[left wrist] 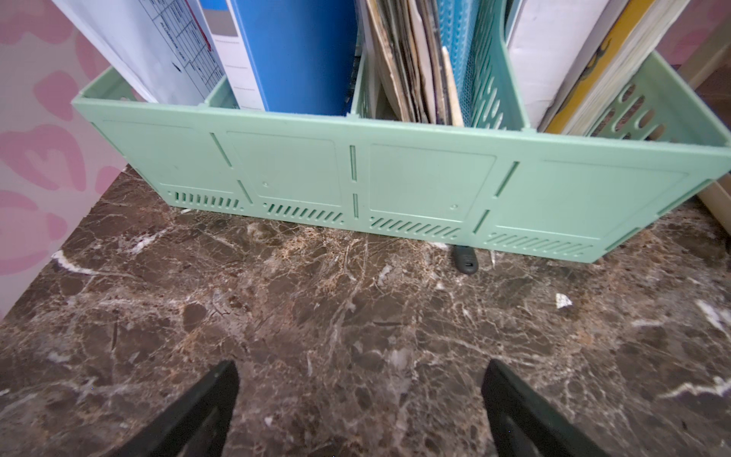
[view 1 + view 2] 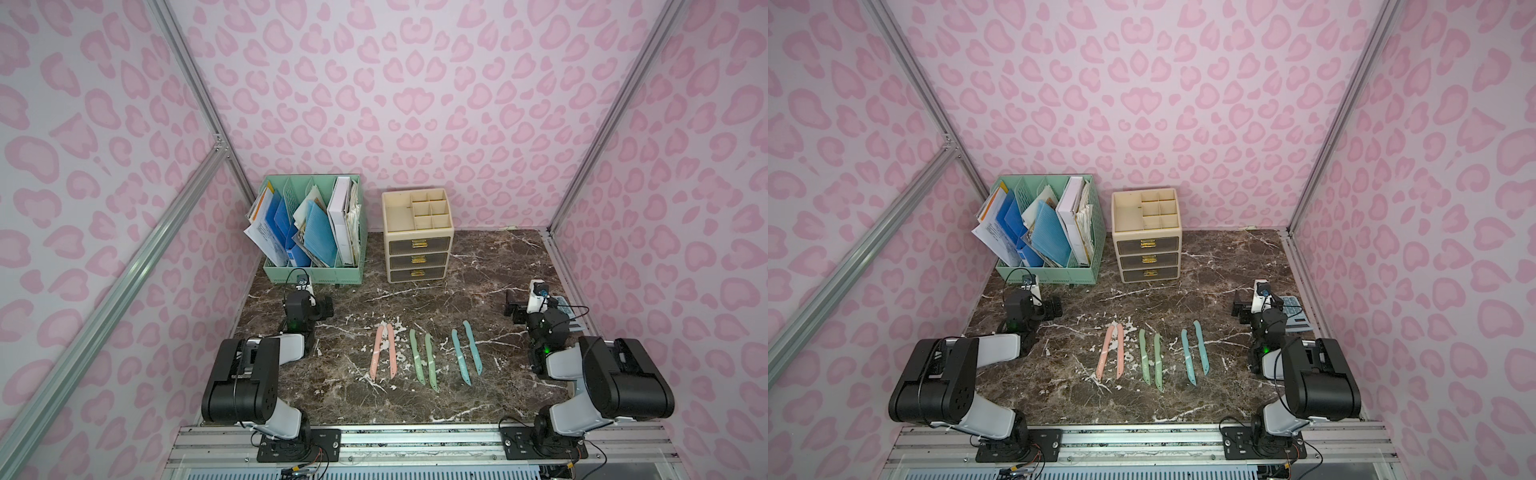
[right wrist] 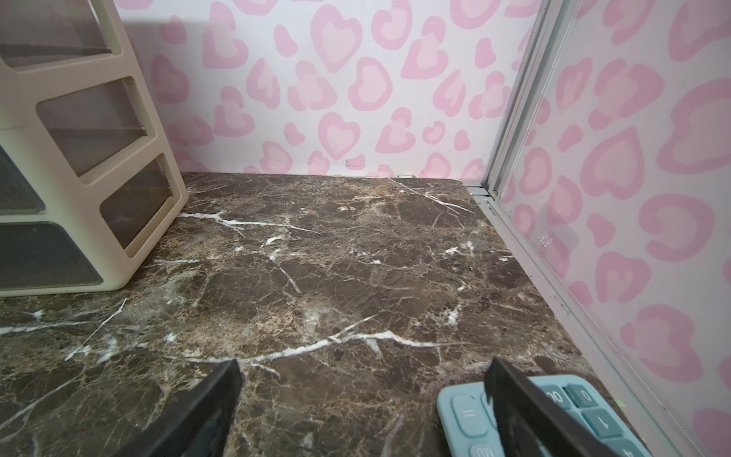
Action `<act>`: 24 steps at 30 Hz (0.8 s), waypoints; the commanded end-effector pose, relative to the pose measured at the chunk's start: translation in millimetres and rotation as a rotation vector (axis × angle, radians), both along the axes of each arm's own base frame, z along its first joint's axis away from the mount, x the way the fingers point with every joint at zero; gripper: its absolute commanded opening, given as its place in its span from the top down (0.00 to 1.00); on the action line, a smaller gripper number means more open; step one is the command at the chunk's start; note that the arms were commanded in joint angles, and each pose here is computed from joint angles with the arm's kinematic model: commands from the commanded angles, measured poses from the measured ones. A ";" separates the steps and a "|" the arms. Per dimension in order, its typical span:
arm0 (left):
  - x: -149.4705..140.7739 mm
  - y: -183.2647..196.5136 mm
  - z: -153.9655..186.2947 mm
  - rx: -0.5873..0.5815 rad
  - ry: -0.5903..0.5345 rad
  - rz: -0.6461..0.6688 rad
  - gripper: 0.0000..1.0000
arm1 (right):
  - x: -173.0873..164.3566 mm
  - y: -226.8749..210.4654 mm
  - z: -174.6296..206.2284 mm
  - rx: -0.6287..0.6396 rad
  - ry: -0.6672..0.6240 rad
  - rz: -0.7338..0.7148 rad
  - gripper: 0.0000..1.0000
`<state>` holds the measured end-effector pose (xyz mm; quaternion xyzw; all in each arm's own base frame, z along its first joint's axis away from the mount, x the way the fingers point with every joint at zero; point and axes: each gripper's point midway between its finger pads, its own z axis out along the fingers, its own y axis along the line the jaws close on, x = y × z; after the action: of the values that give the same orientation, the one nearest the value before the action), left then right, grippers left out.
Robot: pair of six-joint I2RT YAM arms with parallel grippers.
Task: Place the fruit knives into the drawer by color
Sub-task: Open the drawer in the storage box.
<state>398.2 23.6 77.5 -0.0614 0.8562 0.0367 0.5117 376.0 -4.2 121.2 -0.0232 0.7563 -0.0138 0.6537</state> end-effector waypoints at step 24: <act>15.7 5.3 41.4 0.001 0.106 0.038 0.02 | 26.4 1.9 31.8 -0.030 0.091 -0.129 0.01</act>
<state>427.1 27.1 133.9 -0.0694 0.8492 0.0443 0.5217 404.5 6.4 164.0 -0.0115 0.7564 -0.0342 0.6531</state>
